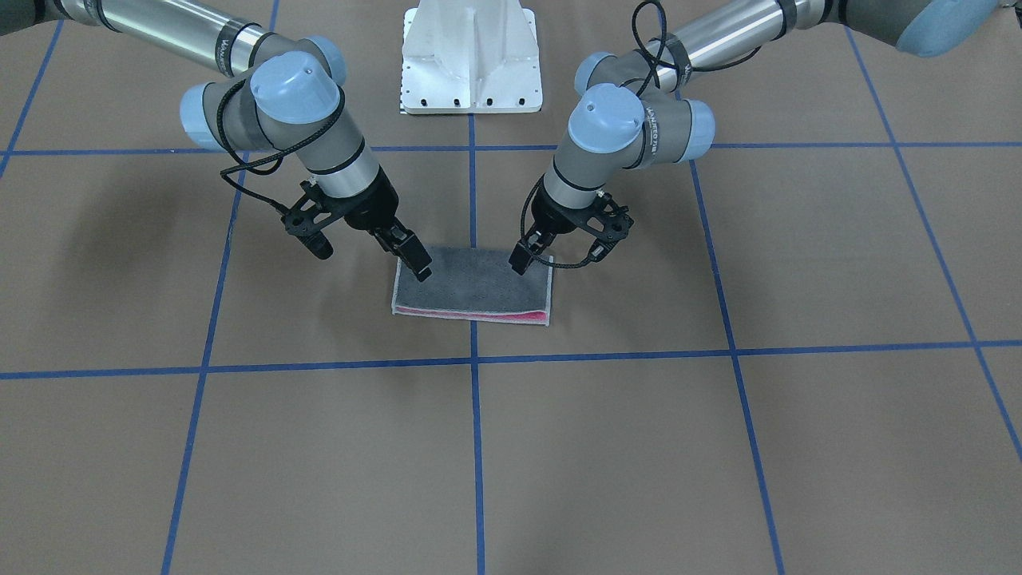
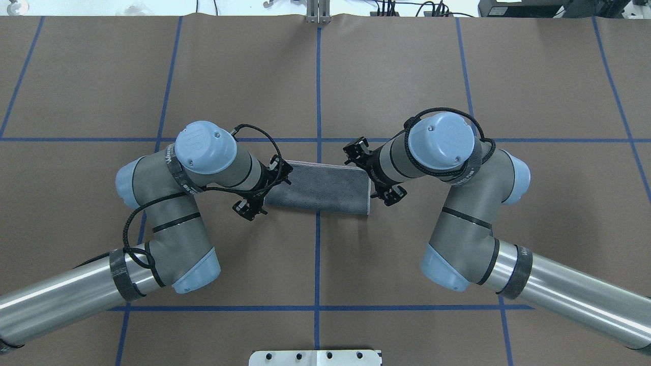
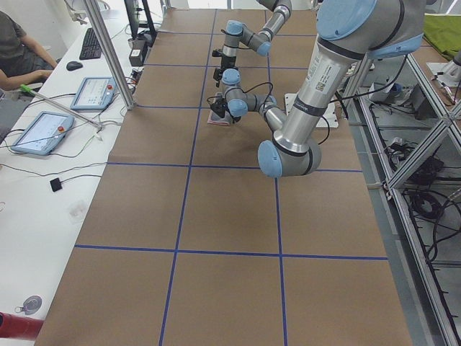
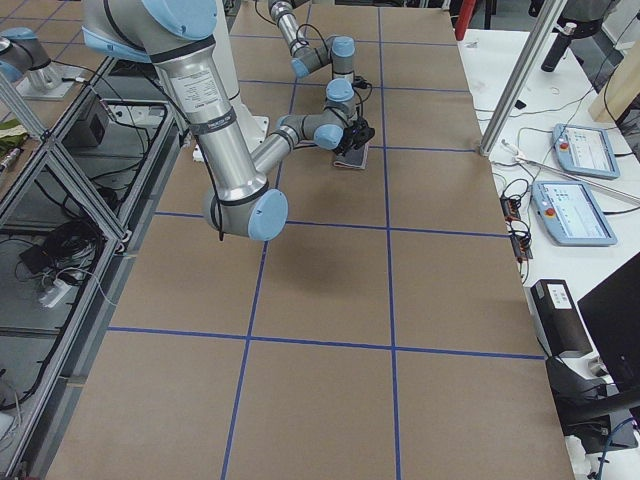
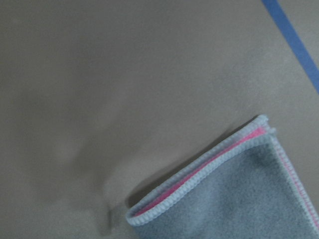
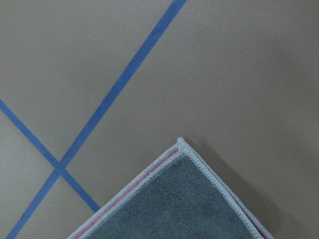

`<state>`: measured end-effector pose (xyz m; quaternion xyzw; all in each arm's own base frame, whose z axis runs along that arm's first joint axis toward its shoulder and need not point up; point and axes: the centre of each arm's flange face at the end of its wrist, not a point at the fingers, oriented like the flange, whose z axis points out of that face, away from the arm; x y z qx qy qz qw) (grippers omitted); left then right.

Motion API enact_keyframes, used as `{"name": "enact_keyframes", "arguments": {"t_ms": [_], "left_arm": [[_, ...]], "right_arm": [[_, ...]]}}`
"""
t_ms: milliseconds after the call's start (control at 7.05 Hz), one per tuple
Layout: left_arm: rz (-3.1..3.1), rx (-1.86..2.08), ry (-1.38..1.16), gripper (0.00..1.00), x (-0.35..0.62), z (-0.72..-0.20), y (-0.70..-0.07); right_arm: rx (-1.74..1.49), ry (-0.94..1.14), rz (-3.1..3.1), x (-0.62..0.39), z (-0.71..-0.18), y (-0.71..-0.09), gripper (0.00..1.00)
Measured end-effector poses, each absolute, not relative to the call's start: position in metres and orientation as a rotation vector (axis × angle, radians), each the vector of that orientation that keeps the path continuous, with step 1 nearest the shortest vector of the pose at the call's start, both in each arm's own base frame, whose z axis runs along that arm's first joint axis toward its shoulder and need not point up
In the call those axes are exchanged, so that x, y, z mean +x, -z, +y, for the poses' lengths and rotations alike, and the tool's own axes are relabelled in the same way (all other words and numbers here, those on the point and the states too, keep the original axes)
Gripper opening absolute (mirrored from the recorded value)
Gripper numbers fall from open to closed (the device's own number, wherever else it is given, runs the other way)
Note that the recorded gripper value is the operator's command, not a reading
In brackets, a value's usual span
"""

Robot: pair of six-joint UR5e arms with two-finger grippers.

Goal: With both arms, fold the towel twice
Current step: 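Lower both grippers onto the folded towel's two ends, then drag the towel end away with the left gripper while the right withdraws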

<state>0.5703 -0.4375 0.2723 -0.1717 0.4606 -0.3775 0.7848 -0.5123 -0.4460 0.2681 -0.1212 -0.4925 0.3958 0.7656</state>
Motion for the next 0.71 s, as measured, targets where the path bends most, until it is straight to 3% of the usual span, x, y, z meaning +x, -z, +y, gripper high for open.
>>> {"name": "enact_keyframes", "arguments": {"t_ms": [142,284,709], "left_arm": [[0.993,-0.369,0.814,0.17,0.5707,-0.4377,-0.2727],[0.993,-0.369,0.815,0.00,0.5702,-0.4385,-0.2728],[0.996,-0.359,0.820,0.00,0.5650,-0.4454,-0.2730]], "right_arm": [[-0.264,-0.861,-1.070,-0.5120,-0.4461,-0.2680,1.00],[-0.264,-0.861,-1.070,-0.5118,-0.4463,-0.2683,1.00],[-0.263,-0.863,-1.069,-0.5106,-0.4464,-0.2692,1.00]]}}
